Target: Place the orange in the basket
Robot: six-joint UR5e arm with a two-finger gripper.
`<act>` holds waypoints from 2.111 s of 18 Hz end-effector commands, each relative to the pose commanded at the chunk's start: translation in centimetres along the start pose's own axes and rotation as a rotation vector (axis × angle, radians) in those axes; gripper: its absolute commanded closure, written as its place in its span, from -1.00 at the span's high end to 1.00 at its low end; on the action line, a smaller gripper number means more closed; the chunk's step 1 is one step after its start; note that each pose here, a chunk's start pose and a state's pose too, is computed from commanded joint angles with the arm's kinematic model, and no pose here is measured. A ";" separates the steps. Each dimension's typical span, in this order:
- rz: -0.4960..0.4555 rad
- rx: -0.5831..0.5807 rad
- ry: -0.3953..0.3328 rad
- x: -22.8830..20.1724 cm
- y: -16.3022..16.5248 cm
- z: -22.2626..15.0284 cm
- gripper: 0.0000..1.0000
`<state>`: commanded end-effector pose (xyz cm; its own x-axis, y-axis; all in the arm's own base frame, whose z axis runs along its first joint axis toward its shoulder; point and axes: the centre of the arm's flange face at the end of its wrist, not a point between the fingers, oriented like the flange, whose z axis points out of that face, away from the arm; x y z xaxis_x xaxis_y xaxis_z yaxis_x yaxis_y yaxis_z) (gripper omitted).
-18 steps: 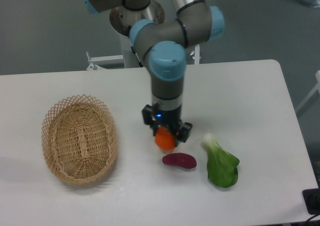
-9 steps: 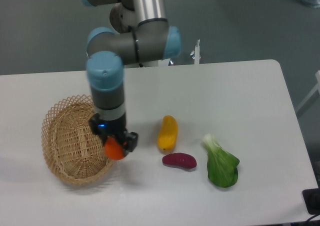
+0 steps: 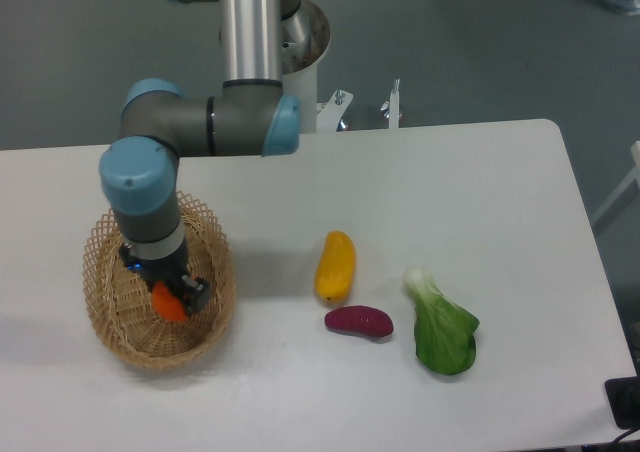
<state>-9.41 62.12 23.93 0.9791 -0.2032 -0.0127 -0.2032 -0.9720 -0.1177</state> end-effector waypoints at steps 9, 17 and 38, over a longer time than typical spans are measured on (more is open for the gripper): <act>0.029 0.011 0.010 1.7 -0.1 -0.6 1.00; -0.058 0.060 -0.067 -3.4 2.6 -5.9 1.00; -0.024 -0.065 -0.088 -25.5 23.2 -11.6 1.00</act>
<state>-39.18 43.38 33.06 0.9804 -0.1712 -0.0977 -0.1771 -0.9827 -0.0548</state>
